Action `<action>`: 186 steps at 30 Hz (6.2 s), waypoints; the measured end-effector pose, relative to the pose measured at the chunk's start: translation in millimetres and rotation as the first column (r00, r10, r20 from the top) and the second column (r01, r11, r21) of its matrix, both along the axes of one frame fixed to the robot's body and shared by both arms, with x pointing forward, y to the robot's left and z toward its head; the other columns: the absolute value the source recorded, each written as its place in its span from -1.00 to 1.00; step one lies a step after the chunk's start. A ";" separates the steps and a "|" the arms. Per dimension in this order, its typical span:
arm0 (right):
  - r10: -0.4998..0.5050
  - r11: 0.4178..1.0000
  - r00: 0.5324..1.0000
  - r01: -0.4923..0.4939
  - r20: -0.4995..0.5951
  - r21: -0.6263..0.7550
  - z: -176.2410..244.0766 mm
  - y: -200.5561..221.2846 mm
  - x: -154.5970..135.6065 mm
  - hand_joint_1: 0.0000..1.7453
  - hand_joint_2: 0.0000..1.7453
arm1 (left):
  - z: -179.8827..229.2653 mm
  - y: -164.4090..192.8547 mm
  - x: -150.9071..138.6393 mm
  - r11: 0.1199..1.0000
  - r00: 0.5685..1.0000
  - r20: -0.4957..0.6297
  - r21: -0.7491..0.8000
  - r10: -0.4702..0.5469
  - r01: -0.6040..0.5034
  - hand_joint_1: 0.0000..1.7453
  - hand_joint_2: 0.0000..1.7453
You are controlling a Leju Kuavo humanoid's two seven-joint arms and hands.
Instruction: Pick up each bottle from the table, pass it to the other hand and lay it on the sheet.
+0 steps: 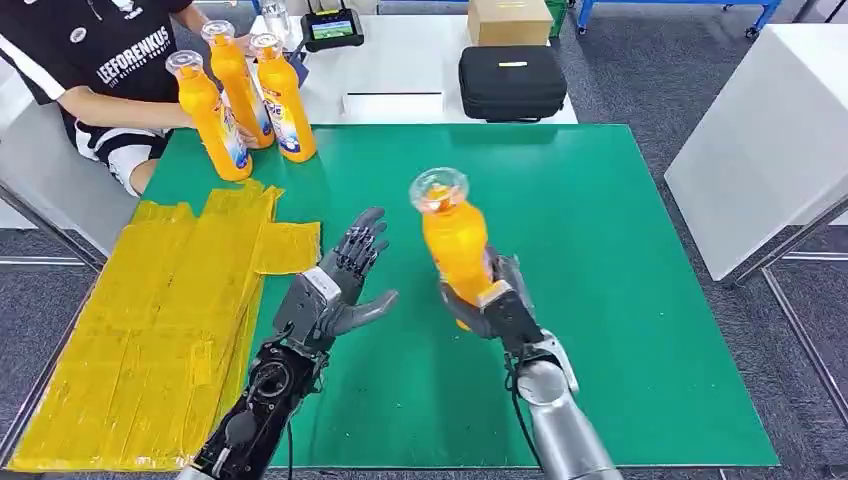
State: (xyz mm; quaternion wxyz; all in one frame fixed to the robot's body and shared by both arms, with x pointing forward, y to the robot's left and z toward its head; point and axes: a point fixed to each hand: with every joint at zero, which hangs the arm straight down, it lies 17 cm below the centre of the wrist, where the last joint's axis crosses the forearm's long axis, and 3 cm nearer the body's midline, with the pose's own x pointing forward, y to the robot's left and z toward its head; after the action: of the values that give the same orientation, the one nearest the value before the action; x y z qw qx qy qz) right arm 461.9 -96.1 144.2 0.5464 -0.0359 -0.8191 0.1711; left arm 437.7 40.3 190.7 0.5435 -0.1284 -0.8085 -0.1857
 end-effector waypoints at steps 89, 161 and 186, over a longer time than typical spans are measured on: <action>0.148 0.979 0.989 -0.147 -0.007 -0.139 -23.4 79.9 -20.4 -1.00 1.00 | 3.8 17.8 21.5 0.994 0.997 -0.021 -0.085 0.071 -0.072 1.00 1.00; 0.077 0.997 0.996 -0.076 0.050 -0.015 4.0 42.7 -26.2 -1.00 1.00 | 31.9 79.7 76.3 0.114 0.492 0.857 0.479 0.152 -0.870 1.00 1.00; 0.049 0.998 0.995 -0.046 0.089 -0.040 13.8 24.6 -41.7 -1.00 1.00 | -83.7 107.1 93.1 -0.142 0.693 0.717 0.680 -0.079 -0.720 1.00 1.00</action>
State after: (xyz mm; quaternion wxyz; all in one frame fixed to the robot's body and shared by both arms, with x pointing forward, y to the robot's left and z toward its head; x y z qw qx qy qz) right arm 420.2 -71.5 157.9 0.5041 -0.0344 -0.8401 0.1976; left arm 530.8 147.4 107.1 0.2330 0.5793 -0.5353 -0.5689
